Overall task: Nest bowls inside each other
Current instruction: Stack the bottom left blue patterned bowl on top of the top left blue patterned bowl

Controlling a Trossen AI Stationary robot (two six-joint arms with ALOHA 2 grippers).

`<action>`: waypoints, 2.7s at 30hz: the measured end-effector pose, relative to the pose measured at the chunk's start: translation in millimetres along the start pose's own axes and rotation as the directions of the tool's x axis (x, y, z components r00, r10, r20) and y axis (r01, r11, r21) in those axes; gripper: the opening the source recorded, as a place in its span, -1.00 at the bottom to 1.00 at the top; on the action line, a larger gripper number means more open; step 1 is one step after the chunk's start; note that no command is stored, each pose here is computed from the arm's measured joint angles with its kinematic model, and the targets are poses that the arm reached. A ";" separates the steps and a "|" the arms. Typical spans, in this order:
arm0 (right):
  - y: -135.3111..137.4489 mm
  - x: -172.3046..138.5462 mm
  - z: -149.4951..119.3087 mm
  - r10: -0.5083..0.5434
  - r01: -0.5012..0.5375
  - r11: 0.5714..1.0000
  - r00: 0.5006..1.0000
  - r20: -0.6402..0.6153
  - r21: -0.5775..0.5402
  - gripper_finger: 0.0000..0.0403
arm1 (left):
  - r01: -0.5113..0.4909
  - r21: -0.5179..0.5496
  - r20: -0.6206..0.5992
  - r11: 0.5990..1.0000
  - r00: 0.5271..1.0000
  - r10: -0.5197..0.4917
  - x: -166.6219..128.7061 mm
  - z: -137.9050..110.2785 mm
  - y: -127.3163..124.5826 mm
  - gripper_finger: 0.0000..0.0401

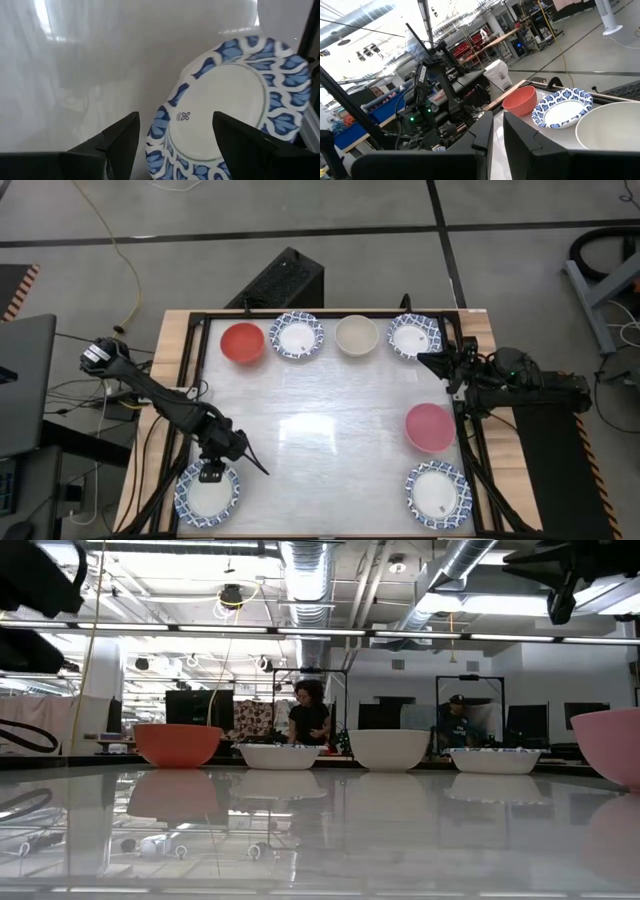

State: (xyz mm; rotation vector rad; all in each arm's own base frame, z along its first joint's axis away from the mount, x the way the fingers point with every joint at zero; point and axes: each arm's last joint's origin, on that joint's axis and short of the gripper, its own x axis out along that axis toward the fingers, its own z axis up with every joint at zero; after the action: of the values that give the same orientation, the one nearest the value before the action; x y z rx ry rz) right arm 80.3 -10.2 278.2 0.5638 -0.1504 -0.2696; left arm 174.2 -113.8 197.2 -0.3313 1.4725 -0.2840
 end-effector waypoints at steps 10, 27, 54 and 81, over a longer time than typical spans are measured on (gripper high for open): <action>-0.2 0.0 -0.3 -0.002 0.002 1.000 1.000 -0.003 0.008 -0.67 | 0.037 -0.029 -0.036 0.999 0.999 -0.039 19.0 -8.6 11.0 -0.08; 0.1 1.0 0.7 -0.016 0.015 0.999 1.000 0.016 0.038 -0.67 | 0.021 -0.229 0.100 0.973 0.995 0.002 17.3 3.2 15.3 -0.98; 40.7 125.4 1.9 -0.245 0.268 0.963 0.894 -0.375 0.010 -0.67 | 0.216 -0.610 0.693 0.763 0.613 0.380 -121.3 93.7 33.6 -1.00; 55.4 205.3 -26.2 -0.161 0.176 0.984 0.746 -0.646 -0.041 0.44 | 0.207 -0.630 0.725 0.749 0.502 0.471 -137.1 100.7 47.2 -1.00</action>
State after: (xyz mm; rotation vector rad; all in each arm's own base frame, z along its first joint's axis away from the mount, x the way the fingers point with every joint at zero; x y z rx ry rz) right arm 293.4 -12.0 300.2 0.6665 0.5828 -0.2340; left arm 262.9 -13.0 311.9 -0.7869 0.4883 0.5478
